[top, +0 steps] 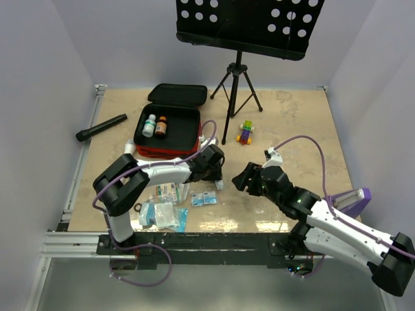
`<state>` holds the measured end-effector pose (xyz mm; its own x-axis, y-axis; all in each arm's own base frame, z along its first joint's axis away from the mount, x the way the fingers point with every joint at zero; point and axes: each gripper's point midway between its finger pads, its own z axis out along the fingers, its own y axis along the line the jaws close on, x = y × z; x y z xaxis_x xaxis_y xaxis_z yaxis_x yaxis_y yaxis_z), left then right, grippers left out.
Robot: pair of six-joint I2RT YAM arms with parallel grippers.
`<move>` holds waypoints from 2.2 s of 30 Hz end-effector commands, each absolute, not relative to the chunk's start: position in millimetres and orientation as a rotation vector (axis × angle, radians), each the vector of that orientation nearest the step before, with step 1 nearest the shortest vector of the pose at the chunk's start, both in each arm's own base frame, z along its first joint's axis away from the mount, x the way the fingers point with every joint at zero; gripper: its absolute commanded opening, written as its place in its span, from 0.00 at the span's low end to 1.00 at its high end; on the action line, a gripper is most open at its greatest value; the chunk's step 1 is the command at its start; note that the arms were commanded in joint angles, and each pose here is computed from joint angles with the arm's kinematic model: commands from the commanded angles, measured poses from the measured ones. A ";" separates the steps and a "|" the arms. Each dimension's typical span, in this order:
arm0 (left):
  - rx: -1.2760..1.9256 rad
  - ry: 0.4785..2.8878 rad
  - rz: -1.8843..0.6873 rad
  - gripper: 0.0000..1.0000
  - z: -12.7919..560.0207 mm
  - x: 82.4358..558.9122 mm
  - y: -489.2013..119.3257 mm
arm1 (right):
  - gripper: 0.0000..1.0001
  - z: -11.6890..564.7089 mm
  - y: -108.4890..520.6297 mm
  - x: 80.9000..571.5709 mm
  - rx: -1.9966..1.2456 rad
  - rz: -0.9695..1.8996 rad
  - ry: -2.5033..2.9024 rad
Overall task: Organize the medicine kit
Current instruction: Place the pill bottle in the medicine box.
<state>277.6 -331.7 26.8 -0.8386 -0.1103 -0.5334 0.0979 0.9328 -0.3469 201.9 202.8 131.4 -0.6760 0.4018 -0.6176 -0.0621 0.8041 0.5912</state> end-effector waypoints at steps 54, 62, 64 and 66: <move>0.292 2.229 0.299 0.66 111.4 543.4 -117.9 | 0.67 162.0 246.8 235.5 -0.021 0.777 2.099; 0.137 2.093 0.210 0.68 202.7 503.6 -122.5 | 0.67 154.7 245.1 234.5 -0.015 0.768 2.108; 0.092 2.058 0.173 0.68 220.7 480.7 -124.6 | 0.67 150.0 244.3 235.7 -0.013 0.756 2.115; 0.015 2.040 0.145 0.69 229.2 454.2 -120.1 | 0.67 144.8 244.7 236.8 -0.015 0.742 2.128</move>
<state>491.2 -119.3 160.5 -0.5857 0.2300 -0.7772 0.0590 0.9684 0.2422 227.9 238.3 133.6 -0.6593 0.2350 -0.7142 -0.2415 0.8334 0.4971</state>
